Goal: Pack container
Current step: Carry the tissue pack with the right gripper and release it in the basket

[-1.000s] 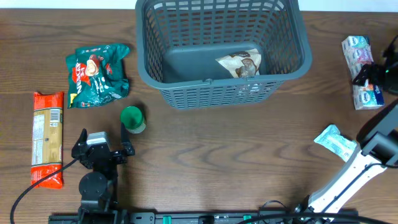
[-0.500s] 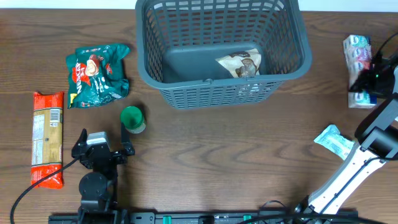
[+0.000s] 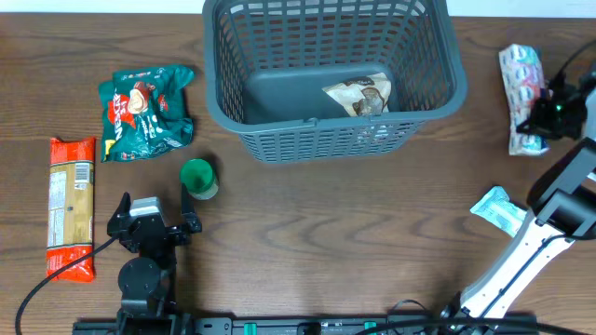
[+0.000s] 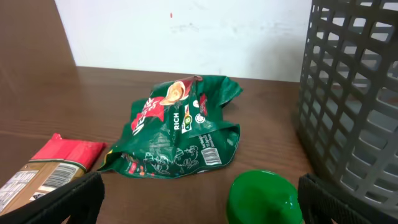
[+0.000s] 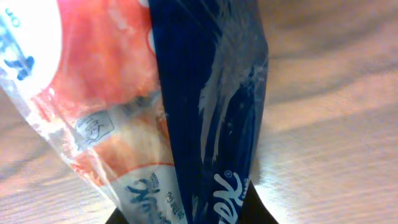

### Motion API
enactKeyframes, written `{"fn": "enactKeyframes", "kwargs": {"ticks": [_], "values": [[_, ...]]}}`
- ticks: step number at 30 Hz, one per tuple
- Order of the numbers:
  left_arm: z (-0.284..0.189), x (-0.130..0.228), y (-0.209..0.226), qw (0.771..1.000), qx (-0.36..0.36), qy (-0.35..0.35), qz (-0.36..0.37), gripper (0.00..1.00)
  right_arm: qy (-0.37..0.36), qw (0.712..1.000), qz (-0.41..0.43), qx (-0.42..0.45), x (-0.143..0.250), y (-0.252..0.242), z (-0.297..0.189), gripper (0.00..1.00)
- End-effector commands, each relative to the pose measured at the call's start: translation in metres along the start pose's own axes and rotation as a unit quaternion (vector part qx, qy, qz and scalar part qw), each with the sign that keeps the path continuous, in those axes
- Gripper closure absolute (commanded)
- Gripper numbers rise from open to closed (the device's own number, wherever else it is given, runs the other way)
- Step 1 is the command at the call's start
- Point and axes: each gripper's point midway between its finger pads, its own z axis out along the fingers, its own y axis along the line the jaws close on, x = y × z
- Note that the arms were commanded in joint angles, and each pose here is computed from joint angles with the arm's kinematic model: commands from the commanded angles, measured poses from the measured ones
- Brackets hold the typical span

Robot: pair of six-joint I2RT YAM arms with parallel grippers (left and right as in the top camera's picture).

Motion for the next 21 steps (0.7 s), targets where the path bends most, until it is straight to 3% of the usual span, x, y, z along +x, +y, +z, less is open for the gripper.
{"fn": "enactKeyframes", "kwargs": {"ticks": [1, 10, 15, 21], "values": [[0.002, 0.019, 0.004, 1.000, -0.010, 0.025, 0.009, 0.01, -0.097, 0.995, -0.033, -0.016, -0.031, 0.043, -0.076, 0.99], [0.002, 0.019, 0.004, 1.000, -0.010, 0.025, 0.009, 0.01, -0.301, 0.950, -0.083, -0.007, -0.047, 0.118, -0.249, 0.99], [0.002, 0.019, 0.004, 1.000, -0.010, 0.025, 0.009, 0.01, -0.400, 0.905, -0.144, -0.021, -0.025, 0.177, -0.338, 0.99], [0.002, 0.019, 0.004, 1.000, -0.010, 0.025, 0.009, 0.01, -0.461, 0.846, -0.263, -0.042, 0.014, 0.261, -0.393, 0.99]]}}
